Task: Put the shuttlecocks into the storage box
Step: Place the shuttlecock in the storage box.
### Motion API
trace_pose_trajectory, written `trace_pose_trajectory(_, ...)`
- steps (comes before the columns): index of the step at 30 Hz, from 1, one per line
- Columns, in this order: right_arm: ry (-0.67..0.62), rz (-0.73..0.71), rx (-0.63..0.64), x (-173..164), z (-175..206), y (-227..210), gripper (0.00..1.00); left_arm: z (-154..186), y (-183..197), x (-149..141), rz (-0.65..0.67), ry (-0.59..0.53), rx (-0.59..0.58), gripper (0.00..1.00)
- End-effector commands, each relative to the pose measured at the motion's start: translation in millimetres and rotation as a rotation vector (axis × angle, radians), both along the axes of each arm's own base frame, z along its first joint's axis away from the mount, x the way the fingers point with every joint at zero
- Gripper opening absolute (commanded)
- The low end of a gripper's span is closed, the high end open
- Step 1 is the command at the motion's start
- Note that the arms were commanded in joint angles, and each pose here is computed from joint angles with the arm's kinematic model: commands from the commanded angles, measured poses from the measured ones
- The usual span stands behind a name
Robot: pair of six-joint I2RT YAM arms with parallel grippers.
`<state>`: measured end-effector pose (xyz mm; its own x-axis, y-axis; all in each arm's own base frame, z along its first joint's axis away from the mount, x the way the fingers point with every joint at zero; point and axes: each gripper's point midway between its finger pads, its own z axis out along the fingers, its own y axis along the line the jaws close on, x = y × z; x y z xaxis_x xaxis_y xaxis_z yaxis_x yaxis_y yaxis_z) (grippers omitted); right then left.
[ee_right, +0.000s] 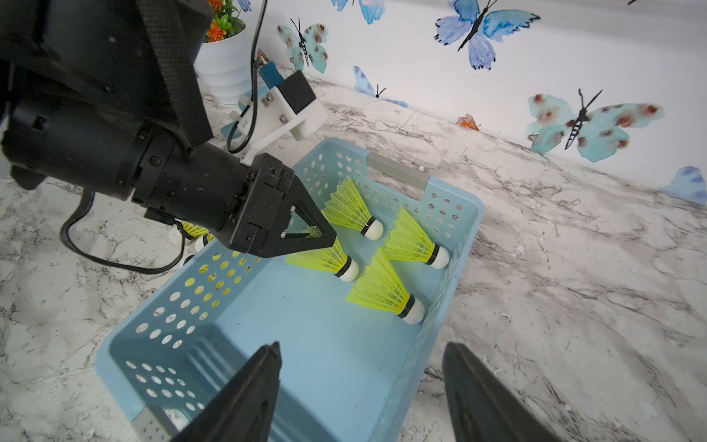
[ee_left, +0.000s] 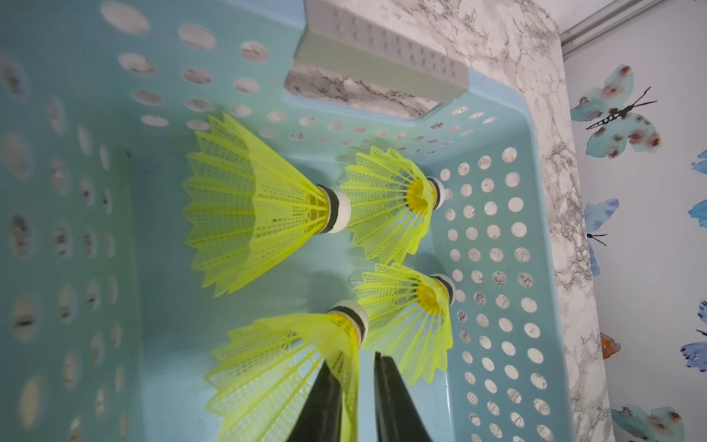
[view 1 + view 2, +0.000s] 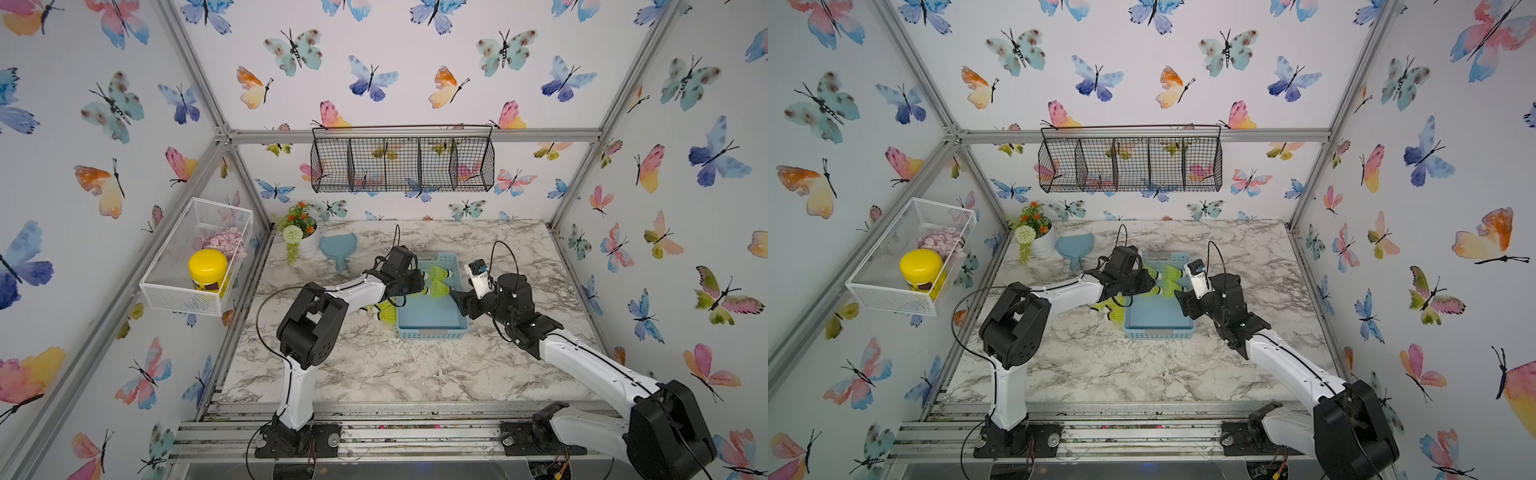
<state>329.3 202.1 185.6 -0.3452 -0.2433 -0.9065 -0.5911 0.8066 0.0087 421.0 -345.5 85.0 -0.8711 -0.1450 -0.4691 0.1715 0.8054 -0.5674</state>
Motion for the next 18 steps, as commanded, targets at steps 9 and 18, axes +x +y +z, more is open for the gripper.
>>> trace_pose_trajectory(9, -0.004, 0.013, 0.014, -5.0, 4.3, 0.6, 0.73, -1.7, 3.6, 4.4, 0.005, -0.049, 0.174, 0.44)
trace_pose_trajectory(18, -0.011, 0.004, 0.008, -3.6, 5.7, -1.0, 0.73, 8.0, 9.5, 5.6, 0.009, -0.099, 0.277, 0.5)
